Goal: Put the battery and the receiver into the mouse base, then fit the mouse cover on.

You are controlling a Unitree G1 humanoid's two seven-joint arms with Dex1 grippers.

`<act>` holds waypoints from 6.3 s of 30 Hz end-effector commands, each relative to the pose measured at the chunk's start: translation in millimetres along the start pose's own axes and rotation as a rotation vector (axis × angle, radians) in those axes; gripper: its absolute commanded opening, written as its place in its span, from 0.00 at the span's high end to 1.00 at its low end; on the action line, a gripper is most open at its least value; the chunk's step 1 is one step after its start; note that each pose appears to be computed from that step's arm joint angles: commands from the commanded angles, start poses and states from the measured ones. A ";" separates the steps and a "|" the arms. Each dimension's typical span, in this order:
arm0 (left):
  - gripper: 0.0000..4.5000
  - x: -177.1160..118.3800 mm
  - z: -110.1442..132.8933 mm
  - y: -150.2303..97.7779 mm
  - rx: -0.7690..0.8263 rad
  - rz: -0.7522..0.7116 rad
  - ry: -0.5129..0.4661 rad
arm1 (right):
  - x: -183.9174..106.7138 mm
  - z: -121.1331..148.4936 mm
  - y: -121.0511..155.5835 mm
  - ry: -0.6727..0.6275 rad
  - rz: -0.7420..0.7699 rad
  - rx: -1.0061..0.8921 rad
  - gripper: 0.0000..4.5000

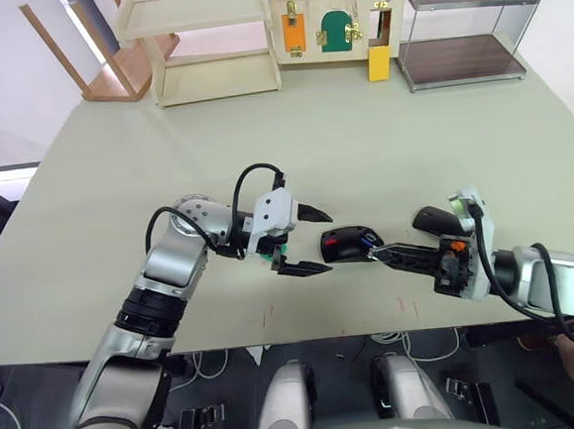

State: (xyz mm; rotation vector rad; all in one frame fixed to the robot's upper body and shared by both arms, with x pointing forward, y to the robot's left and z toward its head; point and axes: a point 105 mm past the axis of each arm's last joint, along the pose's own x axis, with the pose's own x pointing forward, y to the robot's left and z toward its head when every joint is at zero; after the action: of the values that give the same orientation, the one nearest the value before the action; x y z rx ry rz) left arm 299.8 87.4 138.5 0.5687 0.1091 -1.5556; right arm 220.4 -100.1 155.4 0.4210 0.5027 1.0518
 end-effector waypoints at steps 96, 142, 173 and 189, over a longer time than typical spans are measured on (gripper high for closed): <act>0.33 89.6 -12.1 -9.6 -0.112 -0.058 0.200 | 24.9 56.2 -28.0 0.942 -0.410 -0.279 1.00; 0.33 90.4 -16.7 -15.9 -0.148 -0.064 0.248 | 50.9 33.6 -43.1 1.041 -0.444 -0.294 1.00; 0.33 87.5 -24.1 -21.1 -0.155 -0.087 0.246 | 43.5 38.8 -50.8 0.996 -0.470 -0.251 1.00; 0.33 86.7 -24.0 -19.9 -0.145 -0.087 0.243 | 47.4 38.7 -52.5 0.990 -0.467 -0.234 1.00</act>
State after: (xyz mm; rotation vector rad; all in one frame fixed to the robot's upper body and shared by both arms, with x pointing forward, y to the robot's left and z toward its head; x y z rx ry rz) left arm 295.9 17.8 88.7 0.6552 0.3761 -1.5287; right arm 298.4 -87.8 141.2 -0.4816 1.2906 0.7689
